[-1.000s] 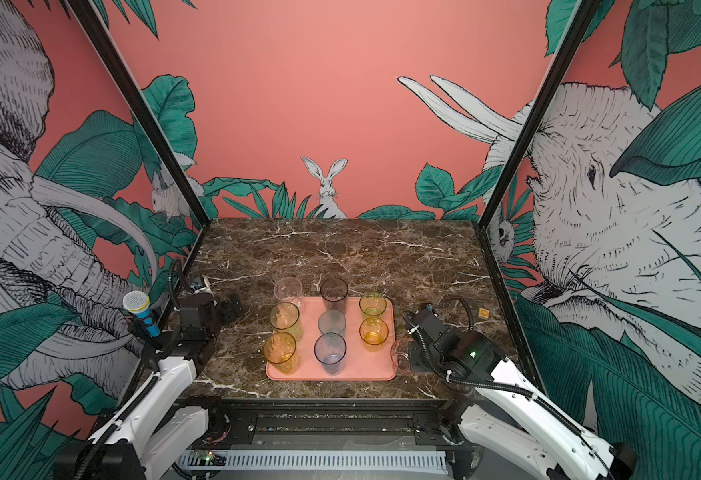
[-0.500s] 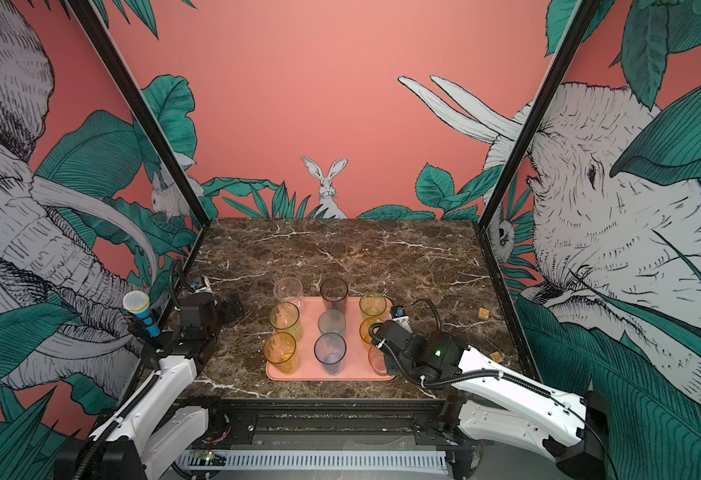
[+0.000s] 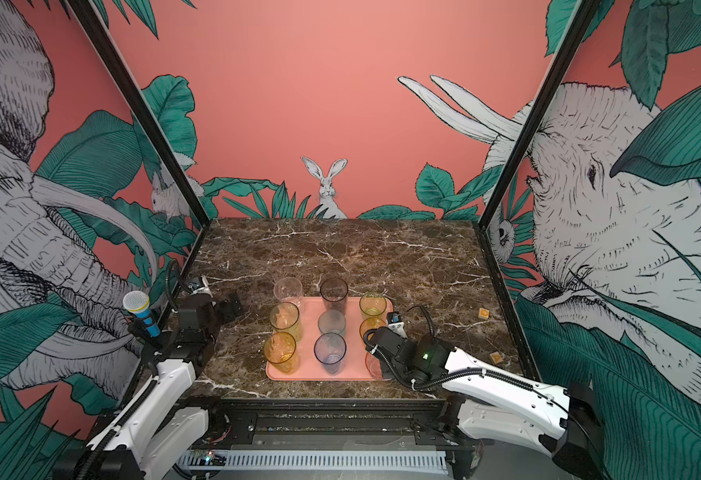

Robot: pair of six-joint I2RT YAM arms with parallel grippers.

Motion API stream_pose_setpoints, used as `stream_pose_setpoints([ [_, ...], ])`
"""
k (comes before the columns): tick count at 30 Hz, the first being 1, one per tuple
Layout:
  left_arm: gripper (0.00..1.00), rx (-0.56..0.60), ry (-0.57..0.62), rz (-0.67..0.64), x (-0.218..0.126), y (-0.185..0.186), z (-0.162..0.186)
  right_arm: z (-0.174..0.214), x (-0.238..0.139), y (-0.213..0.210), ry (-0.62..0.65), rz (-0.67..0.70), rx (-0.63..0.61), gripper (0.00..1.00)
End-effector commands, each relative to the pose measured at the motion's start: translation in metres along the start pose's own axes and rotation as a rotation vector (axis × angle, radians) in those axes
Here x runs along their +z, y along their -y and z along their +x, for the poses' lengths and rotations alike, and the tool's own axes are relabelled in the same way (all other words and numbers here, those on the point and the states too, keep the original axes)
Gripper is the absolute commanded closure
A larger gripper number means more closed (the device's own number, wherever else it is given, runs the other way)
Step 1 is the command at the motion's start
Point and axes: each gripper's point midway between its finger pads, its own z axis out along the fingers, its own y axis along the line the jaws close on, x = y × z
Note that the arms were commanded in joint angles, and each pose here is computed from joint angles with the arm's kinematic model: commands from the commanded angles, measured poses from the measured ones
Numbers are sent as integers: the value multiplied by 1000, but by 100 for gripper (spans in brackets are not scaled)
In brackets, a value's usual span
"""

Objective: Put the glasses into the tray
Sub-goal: 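Lower the pink glass onto the tray beside the yellow glass and open the right gripper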

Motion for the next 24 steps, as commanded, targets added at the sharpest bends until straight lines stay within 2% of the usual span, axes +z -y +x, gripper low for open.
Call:
stream_pose_setpoints([
  [1,0,-14,13,22,-6,3,-2,-3,3,-1,23,8,44,100],
  [11,0,1,36,22,-10,4,-15,-1,11,-1,26,14,56,100],
  [24,0,-1,35,12,-6,1,-6,-6,18,-7,28,29,52,100],
])
